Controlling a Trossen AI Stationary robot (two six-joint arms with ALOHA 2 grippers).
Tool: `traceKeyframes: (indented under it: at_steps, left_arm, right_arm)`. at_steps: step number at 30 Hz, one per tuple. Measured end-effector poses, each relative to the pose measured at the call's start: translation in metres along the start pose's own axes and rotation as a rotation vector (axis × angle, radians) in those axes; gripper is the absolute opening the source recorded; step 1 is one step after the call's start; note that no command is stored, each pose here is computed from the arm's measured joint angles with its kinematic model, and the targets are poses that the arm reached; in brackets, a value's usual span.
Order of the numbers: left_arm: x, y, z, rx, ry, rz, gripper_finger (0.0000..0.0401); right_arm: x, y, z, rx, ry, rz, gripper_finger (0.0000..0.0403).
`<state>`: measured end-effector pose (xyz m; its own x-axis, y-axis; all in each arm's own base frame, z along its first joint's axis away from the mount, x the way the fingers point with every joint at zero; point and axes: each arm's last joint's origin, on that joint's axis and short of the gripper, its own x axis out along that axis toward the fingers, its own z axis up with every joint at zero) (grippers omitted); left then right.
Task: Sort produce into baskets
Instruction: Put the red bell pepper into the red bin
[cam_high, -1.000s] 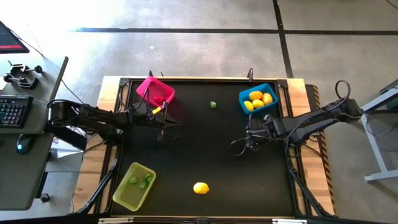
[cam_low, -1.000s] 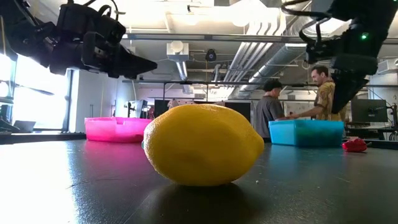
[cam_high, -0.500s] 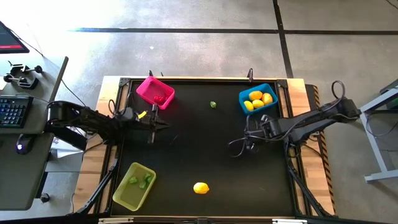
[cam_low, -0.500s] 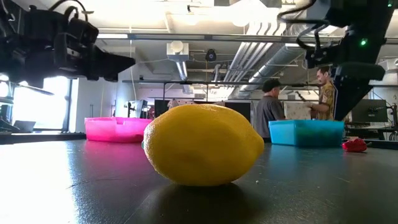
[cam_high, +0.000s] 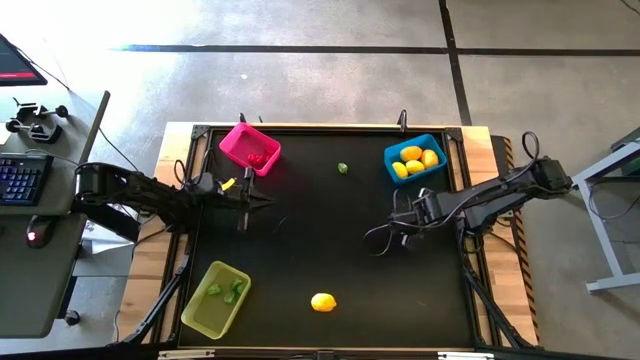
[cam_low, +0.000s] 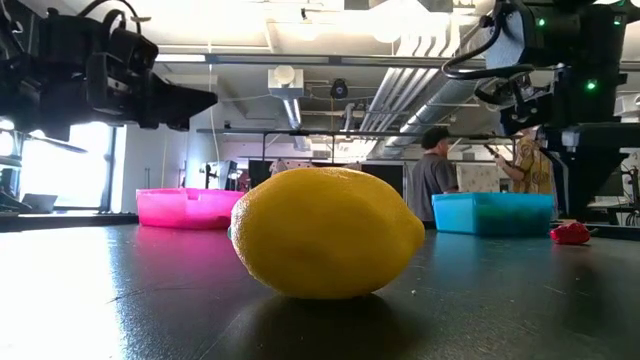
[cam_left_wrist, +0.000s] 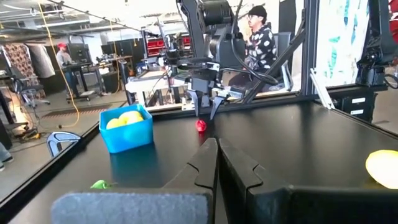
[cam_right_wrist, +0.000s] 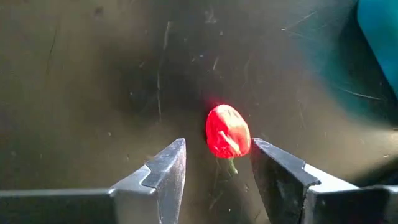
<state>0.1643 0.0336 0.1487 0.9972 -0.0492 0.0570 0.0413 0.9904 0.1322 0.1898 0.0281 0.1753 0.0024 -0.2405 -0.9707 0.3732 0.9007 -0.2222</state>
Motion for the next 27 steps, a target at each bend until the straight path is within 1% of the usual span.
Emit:
traceKeyframes:
  at_steps: [3, 7, 10, 15, 20, 27]
  left_arm:
    - [0.000, 0.000, 0.000, 0.001, -0.002, 0.000, 0.0000]
    - [0.000, 0.000, -0.001, -0.002, 0.007, -0.001, 0.0000]
    - [0.000, 0.000, -0.002, -0.007, 0.024, -0.003, 0.0000]
    - [0.000, 0.000, -0.003, -0.007, 0.029, -0.003, 0.0000]
    - [0.000, -0.001, -0.005, 0.002, 0.051, -0.006, 0.0000]
    - [0.000, -0.001, -0.005, 0.002, 0.052, -0.006, 0.0000]
  right_arm:
    - [0.000, 0.000, 0.000, -0.047, 0.003, 0.002, 0.0172]
    - [0.000, -0.002, 0.000, -0.086, -0.017, -0.057, 0.0172]
    - [0.000, -0.005, 0.001, -0.108, -0.013, -0.067, 0.0171]
    - [0.003, -0.013, 0.005, -0.089, 0.014, -0.037, 0.0156]
    - [0.005, -0.018, 0.013, -0.076, -0.002, 0.003, 0.0136]
    - [0.007, -0.021, 0.015, -0.067, 0.011, 0.039, 0.0134]
